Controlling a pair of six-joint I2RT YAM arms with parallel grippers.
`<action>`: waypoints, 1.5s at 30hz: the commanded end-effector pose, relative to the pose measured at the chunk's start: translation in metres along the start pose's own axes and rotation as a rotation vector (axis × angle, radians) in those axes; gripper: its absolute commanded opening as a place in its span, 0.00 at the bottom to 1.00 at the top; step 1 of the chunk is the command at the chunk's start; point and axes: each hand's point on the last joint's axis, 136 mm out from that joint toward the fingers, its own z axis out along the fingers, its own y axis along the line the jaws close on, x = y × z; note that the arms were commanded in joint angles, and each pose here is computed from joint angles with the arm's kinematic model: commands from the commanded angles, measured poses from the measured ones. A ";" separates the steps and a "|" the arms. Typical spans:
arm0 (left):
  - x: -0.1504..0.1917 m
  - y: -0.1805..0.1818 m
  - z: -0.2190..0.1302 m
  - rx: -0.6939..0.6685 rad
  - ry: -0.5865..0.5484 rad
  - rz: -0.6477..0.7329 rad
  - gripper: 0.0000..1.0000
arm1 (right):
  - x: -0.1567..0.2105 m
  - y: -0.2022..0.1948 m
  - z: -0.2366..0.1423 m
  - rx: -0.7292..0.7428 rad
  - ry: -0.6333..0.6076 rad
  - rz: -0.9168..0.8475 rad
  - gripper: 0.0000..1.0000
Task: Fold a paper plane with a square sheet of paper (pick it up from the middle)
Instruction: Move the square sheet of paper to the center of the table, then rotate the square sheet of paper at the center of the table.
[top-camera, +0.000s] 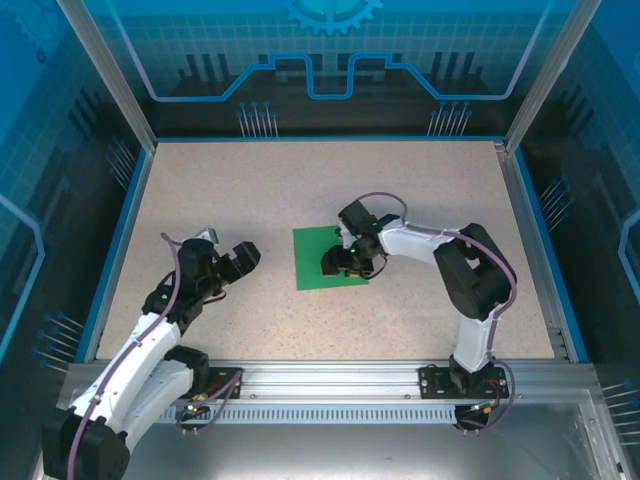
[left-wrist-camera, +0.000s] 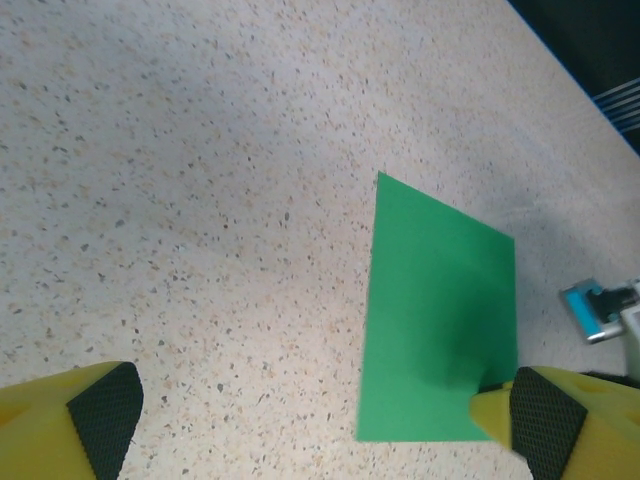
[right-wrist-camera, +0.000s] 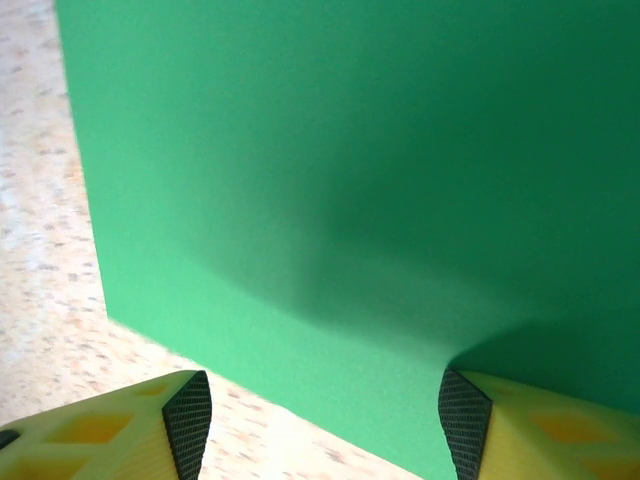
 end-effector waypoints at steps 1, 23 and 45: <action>0.012 0.000 0.006 0.022 0.066 0.026 0.99 | -0.002 0.000 -0.021 -0.014 -0.010 -0.011 0.67; 0.020 -0.013 0.023 0.052 0.178 0.033 0.99 | -0.013 -0.031 0.009 0.149 -0.083 0.234 0.65; 0.022 -0.018 0.044 0.060 0.227 0.067 0.98 | -0.033 0.010 -0.072 0.574 -0.210 -0.069 0.84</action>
